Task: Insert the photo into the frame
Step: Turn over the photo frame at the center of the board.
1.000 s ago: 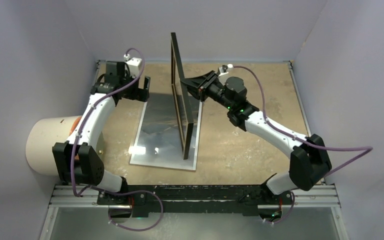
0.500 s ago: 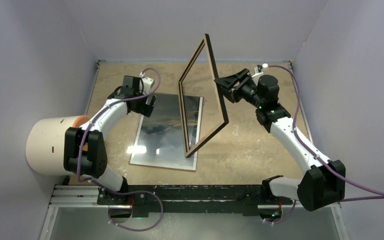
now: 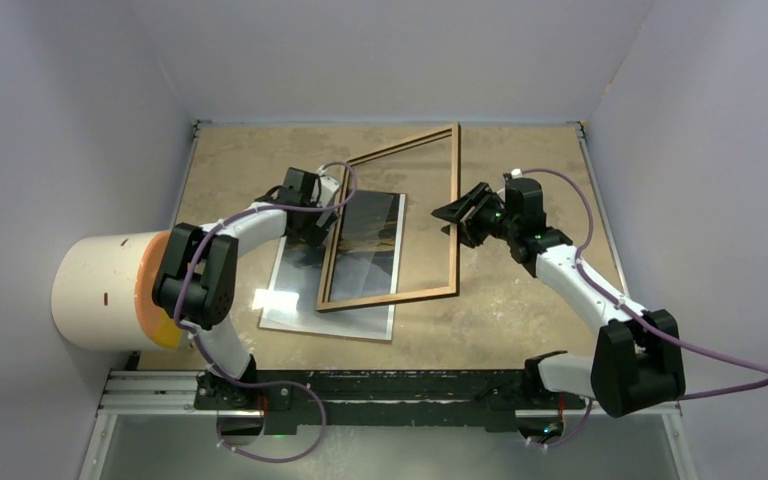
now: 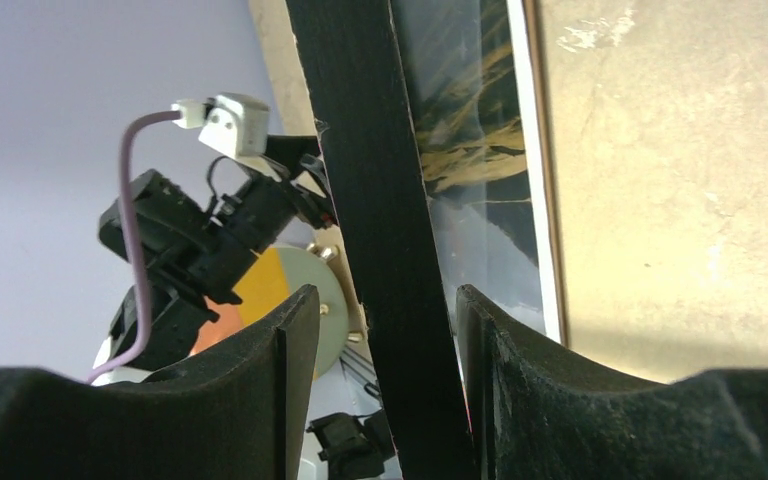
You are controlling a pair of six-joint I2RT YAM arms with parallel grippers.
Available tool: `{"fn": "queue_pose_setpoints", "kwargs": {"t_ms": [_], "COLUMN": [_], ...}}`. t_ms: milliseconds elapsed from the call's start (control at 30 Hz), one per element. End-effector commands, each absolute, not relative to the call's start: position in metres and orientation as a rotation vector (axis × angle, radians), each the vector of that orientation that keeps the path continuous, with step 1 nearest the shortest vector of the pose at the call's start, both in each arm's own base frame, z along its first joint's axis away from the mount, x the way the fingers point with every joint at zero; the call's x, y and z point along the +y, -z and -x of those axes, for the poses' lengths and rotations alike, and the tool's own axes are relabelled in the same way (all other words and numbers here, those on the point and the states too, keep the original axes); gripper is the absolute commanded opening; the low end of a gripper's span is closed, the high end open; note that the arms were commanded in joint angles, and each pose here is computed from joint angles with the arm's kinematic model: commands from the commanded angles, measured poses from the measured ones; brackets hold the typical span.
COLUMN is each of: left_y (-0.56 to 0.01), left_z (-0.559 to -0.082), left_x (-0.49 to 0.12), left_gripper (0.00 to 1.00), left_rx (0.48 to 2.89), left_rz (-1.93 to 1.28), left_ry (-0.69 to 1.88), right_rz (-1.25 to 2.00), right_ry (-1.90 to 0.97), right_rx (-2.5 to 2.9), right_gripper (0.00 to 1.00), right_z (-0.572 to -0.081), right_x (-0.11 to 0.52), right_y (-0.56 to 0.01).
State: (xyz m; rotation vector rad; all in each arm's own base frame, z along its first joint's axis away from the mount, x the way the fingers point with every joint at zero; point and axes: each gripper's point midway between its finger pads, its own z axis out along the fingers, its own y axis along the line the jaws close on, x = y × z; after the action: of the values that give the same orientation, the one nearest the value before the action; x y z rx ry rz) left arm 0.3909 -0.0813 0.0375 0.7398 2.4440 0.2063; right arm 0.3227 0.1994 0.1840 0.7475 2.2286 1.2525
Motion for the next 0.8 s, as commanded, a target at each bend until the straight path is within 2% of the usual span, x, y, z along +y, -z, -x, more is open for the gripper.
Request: {"fn": "queue_pose_setpoints", "kwargs": {"t_ms": [0, 300, 500, 700, 767], "left_y": [-0.03, -0.023, -0.016, -0.016, -0.018], "left_z": [-0.399, -0.383, -0.382, -0.38, -0.377], "left_x": [-0.071, -0.09, -0.099, -0.107, -0.11], "left_gripper": [1.0, 1.0, 1.0, 1.0, 1.0], "left_rx": [2.428, 2.405, 2.392, 2.393, 2.388], "left_rz": [-0.757, -0.855, -0.948, -0.974, -0.987], "left_ry": [-0.294, -0.213, -0.266, -0.243, -0.236], "right_rz": [-0.691, -0.657, -0.622, -0.643, -0.674], "right_ry": [-1.272, -1.008, -0.859, -0.74, -0.699], "right_rx": [2.215, 2.381, 2.414, 2.444, 2.473], "right_gripper": [0.55, 0.55, 0.61, 0.62, 0.68], "right_z": [-0.32, -0.324, -0.325, -0.324, -0.322], "right_x": [0.197, 0.164, 0.147, 0.133, 0.127], "right_y": [-0.183, -0.128, -0.108, -0.092, -0.084]}}
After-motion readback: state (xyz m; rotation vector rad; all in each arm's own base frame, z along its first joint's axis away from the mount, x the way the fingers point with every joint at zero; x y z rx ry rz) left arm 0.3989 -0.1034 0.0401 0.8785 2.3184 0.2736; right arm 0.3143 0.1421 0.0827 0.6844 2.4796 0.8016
